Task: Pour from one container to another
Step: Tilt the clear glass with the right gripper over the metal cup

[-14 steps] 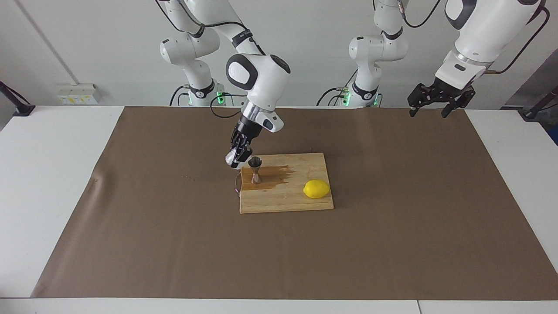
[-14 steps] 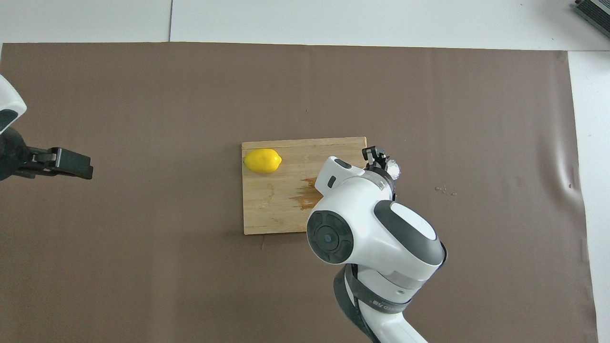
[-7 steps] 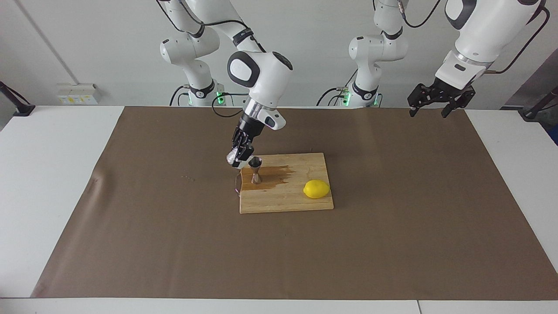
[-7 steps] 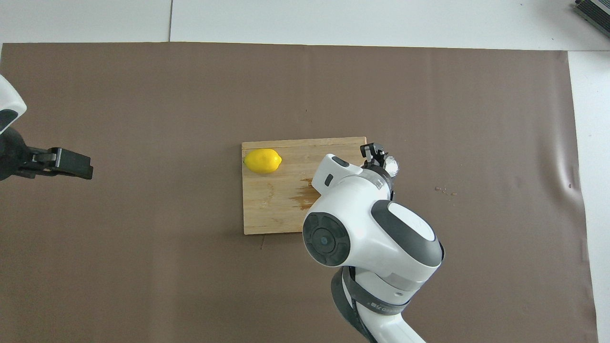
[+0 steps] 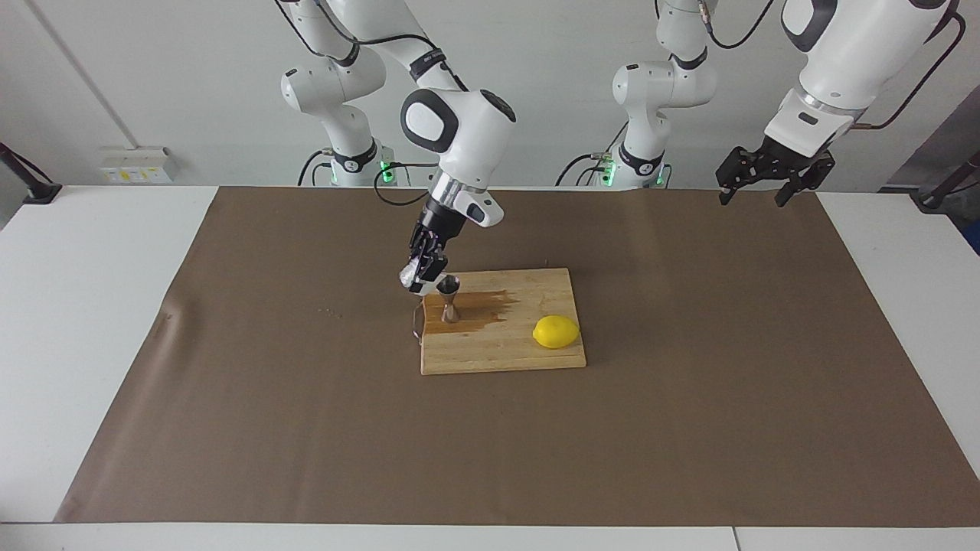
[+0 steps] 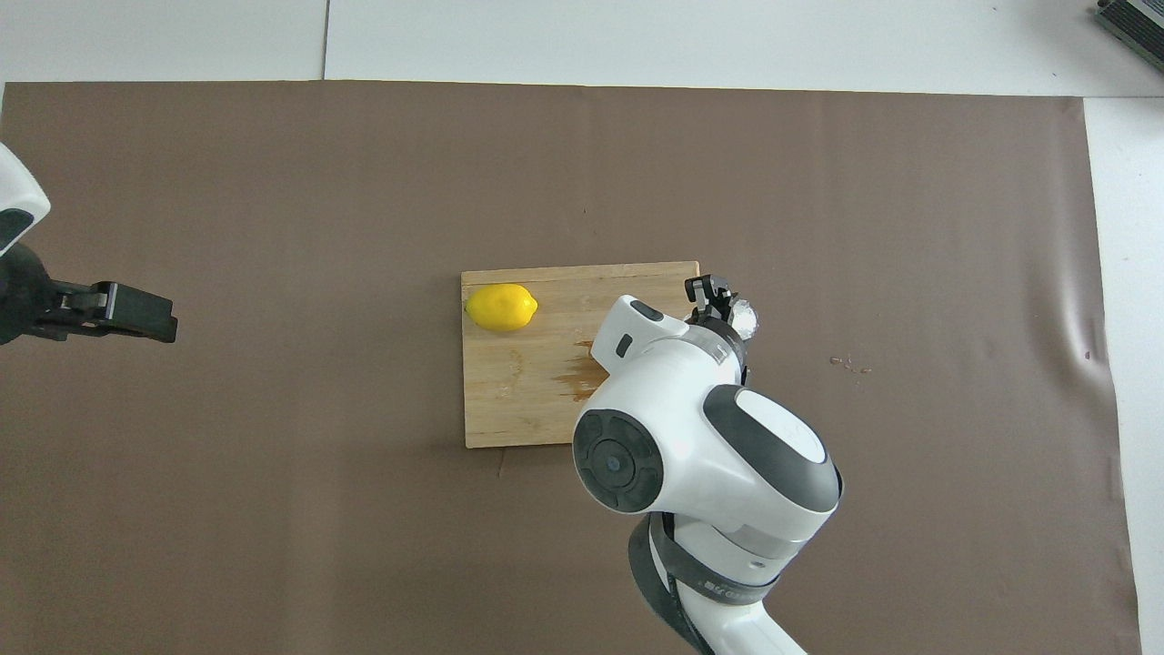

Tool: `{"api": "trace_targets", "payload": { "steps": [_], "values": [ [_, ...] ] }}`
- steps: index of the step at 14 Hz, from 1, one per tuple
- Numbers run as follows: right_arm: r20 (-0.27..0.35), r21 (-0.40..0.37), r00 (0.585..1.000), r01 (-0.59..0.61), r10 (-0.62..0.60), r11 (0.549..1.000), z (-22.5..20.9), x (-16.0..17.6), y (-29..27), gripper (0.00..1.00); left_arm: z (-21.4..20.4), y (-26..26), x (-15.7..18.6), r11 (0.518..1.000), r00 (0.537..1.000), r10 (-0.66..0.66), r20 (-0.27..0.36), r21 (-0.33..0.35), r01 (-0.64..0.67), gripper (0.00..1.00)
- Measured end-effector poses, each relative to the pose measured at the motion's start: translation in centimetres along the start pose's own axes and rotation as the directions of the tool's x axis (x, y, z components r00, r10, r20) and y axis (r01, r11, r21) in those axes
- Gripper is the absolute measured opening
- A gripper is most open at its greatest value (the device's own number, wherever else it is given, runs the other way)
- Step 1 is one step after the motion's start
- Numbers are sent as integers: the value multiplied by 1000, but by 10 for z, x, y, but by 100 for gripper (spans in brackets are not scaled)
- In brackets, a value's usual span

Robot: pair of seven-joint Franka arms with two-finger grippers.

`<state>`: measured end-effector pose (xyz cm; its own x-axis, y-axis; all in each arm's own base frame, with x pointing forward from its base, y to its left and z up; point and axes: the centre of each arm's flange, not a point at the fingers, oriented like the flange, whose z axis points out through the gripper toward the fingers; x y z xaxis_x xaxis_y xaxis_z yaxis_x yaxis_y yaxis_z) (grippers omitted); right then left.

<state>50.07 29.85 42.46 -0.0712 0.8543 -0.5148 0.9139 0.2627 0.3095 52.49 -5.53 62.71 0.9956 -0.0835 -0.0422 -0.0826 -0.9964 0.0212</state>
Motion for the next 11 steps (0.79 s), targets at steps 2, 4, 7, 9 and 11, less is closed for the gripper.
{"api": "trace_targets", "payload": {
  "steps": [2,4,7,9,11],
  "values": [
    [-3,3,1000,-22,22,1000,0,-1,1,49,0,0,0,1000,1000,0,0,0,0,100],
    [-16,11,999,-42,42,999,-2,-3,3,49,0,0,0,1000,1000,0,0,0,0,100],
    [-43,38,996,-77,79,996,-2,-8,6,49,0,0,0,1000,1000,0,0,0,0,100],
    [-70,68,991,-108,112,992,-2,-11,8,49,0,0,0,1000,1000,0,0,0,0,100],
    [-92,90,985,-135,143,987,-3,-15,11,49,0,0,0,1000,1000,0,0,0,0,100]
  ]
}}
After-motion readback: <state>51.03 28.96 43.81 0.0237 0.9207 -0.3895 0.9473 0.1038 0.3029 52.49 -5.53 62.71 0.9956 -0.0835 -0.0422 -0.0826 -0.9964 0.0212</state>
